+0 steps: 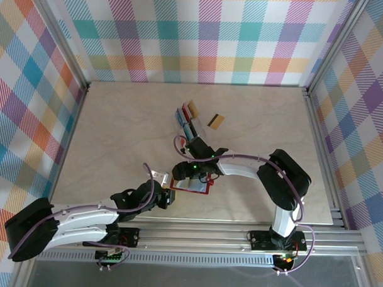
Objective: Put the credit cards into the card holder
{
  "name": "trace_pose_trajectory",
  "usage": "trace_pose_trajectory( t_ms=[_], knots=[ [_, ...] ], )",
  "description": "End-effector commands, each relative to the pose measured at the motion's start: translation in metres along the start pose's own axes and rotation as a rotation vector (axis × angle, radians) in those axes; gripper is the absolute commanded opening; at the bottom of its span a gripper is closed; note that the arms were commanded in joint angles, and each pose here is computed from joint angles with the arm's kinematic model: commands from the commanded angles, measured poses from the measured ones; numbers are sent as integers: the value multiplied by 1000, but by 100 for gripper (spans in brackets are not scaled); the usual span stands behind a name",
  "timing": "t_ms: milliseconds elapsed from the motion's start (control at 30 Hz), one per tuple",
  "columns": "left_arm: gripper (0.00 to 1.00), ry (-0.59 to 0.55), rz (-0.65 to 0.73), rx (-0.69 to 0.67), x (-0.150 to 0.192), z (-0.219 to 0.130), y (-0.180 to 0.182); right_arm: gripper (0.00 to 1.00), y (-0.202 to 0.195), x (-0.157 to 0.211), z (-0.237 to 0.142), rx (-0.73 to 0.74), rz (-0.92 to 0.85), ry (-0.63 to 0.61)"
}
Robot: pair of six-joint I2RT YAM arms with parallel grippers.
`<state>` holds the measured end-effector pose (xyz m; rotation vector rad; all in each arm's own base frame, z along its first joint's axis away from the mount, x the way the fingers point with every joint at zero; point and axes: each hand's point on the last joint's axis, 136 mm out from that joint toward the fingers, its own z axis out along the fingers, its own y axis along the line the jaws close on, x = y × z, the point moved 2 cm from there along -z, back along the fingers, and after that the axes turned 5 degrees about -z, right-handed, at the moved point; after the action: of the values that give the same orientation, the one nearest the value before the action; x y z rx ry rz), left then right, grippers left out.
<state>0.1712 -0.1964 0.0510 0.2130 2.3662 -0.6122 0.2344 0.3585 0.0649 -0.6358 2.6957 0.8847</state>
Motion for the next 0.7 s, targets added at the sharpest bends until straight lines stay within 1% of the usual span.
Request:
trace_pose_trajectory(
  t_ms=[0,167,300,500,667],
  knots=[
    [36,-58,34,7,-18,3,-13,65,2,0,1,-13,14,25],
    [34,-71,43,45,-20,4,-20,65,2,0,1,-16,12,28],
    [33,-93,43,27,-24,3,-18,65,3,-1,1,-20,12,28],
    [30,-94,47,24,-26,8,-21,66,4,-1,1,-21,10,30],
    [25,-85,50,32,-26,15,-25,66,4,0,0,-20,10,35]
  ],
)
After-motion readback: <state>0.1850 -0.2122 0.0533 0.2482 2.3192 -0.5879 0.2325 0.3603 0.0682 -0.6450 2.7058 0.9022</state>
